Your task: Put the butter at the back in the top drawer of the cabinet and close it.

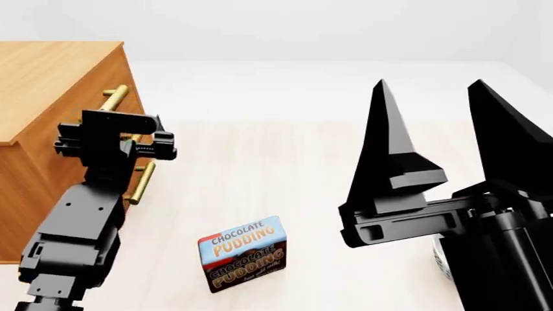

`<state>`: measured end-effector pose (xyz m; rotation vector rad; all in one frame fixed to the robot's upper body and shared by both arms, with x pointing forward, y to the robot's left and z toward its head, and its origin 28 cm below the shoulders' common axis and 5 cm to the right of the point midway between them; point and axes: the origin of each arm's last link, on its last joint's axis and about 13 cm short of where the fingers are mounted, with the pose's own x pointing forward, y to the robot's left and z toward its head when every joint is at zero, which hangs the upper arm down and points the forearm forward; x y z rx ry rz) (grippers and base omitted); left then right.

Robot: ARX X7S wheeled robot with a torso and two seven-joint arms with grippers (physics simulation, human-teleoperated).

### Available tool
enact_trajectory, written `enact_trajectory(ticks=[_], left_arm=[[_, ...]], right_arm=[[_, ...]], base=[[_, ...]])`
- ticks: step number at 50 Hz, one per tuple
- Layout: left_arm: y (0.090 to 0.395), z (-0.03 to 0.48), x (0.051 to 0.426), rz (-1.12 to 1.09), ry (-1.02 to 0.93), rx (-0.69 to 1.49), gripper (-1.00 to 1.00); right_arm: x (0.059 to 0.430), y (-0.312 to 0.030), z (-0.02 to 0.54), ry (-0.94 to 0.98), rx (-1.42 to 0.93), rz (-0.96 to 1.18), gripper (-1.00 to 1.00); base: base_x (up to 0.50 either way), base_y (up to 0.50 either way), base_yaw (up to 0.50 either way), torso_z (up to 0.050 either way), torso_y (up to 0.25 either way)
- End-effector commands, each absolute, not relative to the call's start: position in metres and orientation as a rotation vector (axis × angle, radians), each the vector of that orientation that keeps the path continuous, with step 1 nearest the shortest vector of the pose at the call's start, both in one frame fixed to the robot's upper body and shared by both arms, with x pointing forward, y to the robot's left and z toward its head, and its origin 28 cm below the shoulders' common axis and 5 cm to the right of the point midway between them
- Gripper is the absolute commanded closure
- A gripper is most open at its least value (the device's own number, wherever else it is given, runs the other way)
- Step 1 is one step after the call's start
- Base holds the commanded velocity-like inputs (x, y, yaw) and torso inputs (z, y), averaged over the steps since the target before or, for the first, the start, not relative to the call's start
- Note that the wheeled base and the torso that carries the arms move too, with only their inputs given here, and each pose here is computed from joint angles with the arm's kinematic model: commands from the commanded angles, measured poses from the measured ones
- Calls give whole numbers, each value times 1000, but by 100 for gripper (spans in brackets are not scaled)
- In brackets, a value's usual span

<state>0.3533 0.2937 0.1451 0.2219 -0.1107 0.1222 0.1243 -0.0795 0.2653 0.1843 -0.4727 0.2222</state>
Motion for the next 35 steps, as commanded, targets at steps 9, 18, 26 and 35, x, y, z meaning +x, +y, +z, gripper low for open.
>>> enact_trajectory(ticks=[9, 18, 26, 35], left_arm=[[268, 179, 275, -8, -284, 262, -100], [266, 201, 230, 3, -433, 293, -100], [265, 206, 199, 2, -515, 285, -100], [264, 197, 163, -43, -574, 282, -100]], right_arm=[[123, -82, 267, -482, 176, 221, -100], [124, -84, 262, -473, 159, 196, -100], [124, -88, 259, -462, 139, 180, -100], [122, -92, 251, -454, 135, 162, -100]], base=[[0, 0, 0, 0, 0], [0, 0, 0, 0, 0], [0, 0, 0, 0, 0], [0, 0, 0, 0, 0]])
